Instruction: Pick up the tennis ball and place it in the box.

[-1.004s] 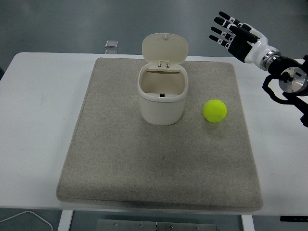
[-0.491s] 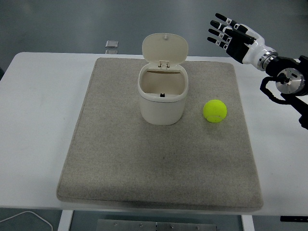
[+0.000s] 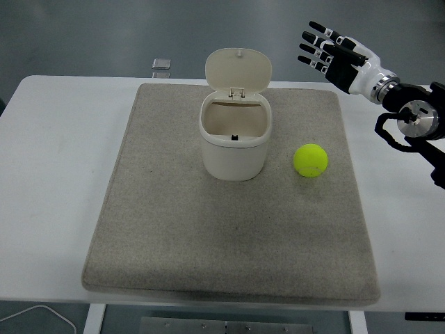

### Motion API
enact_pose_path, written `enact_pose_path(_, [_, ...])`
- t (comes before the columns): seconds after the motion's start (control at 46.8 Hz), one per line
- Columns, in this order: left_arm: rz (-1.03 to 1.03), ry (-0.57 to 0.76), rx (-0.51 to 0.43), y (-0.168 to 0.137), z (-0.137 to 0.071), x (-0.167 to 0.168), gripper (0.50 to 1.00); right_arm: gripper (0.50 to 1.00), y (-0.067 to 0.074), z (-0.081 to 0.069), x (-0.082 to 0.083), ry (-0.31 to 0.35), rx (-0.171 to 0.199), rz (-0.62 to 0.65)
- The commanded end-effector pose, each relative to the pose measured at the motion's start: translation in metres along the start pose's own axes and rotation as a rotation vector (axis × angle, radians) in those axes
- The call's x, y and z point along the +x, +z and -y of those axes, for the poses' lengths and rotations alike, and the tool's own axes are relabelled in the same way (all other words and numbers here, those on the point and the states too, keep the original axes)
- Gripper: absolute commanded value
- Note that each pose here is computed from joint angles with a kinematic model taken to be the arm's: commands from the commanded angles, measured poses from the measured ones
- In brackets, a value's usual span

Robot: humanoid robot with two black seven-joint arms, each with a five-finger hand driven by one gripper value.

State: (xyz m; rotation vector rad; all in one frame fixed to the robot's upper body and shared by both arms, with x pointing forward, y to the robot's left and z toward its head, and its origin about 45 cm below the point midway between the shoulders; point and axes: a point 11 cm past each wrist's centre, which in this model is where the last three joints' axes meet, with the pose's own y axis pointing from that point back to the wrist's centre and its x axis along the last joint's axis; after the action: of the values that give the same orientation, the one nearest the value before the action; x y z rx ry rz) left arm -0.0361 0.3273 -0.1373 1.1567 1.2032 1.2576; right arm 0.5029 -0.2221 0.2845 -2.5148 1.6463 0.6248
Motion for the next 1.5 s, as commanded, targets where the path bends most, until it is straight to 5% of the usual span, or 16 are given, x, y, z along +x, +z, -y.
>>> enact_pose_path(0.0, [0.0,0.0,0.0,0.0,0.0,0.0,0.996,0.928,0.001,0.0,0.0,0.0,-0.004,-0.003])
enact_pose_path(0.705, [0.0,0.0,0.0,0.0,0.0,0.0,0.996,0.928,0.0,-0.003,0.002,-0.022,-0.044,-0.292])
enact_pose_path(1.474, [0.0,0.0,0.0,0.0,0.0,0.0,0.996,0.928,0.003,-0.011,-0.013,-0.215,-0.15,-0.659])
